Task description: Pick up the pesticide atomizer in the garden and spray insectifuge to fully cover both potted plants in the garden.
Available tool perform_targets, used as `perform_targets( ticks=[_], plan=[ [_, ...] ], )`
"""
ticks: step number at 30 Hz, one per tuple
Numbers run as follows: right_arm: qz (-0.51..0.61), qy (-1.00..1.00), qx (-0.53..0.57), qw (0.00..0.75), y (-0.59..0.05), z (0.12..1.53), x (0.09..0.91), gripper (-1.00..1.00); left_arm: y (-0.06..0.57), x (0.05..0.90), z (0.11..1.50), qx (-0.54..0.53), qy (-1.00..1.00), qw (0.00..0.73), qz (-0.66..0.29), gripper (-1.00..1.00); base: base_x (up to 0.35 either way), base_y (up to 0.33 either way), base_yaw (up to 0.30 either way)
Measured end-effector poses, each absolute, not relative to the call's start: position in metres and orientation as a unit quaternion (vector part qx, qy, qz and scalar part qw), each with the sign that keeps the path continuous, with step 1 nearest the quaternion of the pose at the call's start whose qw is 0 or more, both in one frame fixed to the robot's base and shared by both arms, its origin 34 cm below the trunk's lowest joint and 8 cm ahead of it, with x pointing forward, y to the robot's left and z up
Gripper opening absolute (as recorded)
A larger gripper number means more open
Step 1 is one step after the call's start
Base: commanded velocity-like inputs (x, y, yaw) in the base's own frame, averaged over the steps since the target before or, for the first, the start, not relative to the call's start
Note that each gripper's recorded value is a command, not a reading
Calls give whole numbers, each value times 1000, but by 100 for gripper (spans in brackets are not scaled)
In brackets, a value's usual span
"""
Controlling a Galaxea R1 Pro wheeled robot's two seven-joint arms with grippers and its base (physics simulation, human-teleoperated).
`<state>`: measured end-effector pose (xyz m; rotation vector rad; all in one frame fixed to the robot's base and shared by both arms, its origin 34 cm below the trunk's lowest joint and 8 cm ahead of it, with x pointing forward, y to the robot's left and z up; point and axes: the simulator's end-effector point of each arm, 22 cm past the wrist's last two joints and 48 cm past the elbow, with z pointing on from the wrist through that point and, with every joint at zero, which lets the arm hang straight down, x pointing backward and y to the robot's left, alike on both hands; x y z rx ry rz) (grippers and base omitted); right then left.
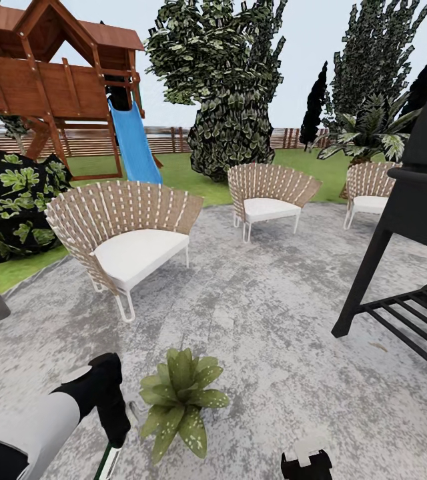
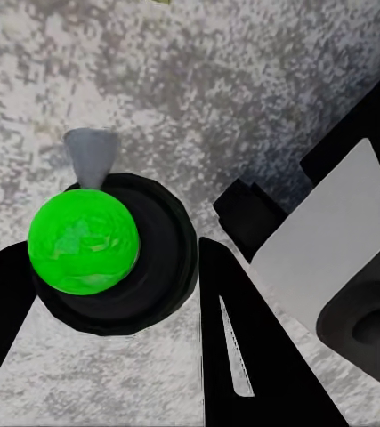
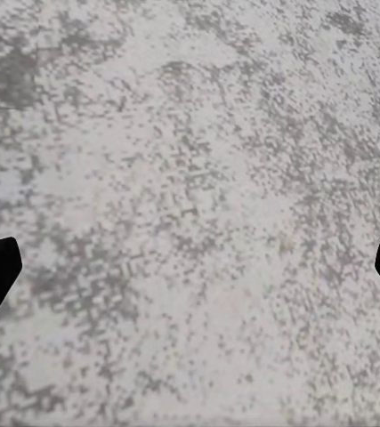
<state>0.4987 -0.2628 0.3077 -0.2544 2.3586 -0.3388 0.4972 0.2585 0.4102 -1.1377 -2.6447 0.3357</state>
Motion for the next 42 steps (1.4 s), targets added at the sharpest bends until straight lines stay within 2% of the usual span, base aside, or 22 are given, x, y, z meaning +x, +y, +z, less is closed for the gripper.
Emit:
perform_targets(
  ticks=[11, 18, 24, 30, 42],
  plan=[
    [-132, 917, -99, 364, -263, 308, 499, 100, 253, 497, 409, -390, -905, 120, 119, -100, -19, 2, -156],
    [-132, 917, -98, 364, -263, 307, 499, 100, 252, 500, 410, -392, -905, 115, 117, -100, -299, 47, -32],
    [-131, 917, -98, 363, -262, 307, 498, 100, 257, 507, 409, -394, -907, 106, 102, -100, -265, 174, -202],
    [-132, 917, -99, 364, -263, 308, 499, 100, 250, 527, 408, -372, -921, 66, 94, -100, -18, 28, -25],
    [-132, 917, -99, 364, -263, 308, 499, 100, 215, 547, 420, -392, -914, 32, 97, -100, 0, 0, 0]
  ],
)
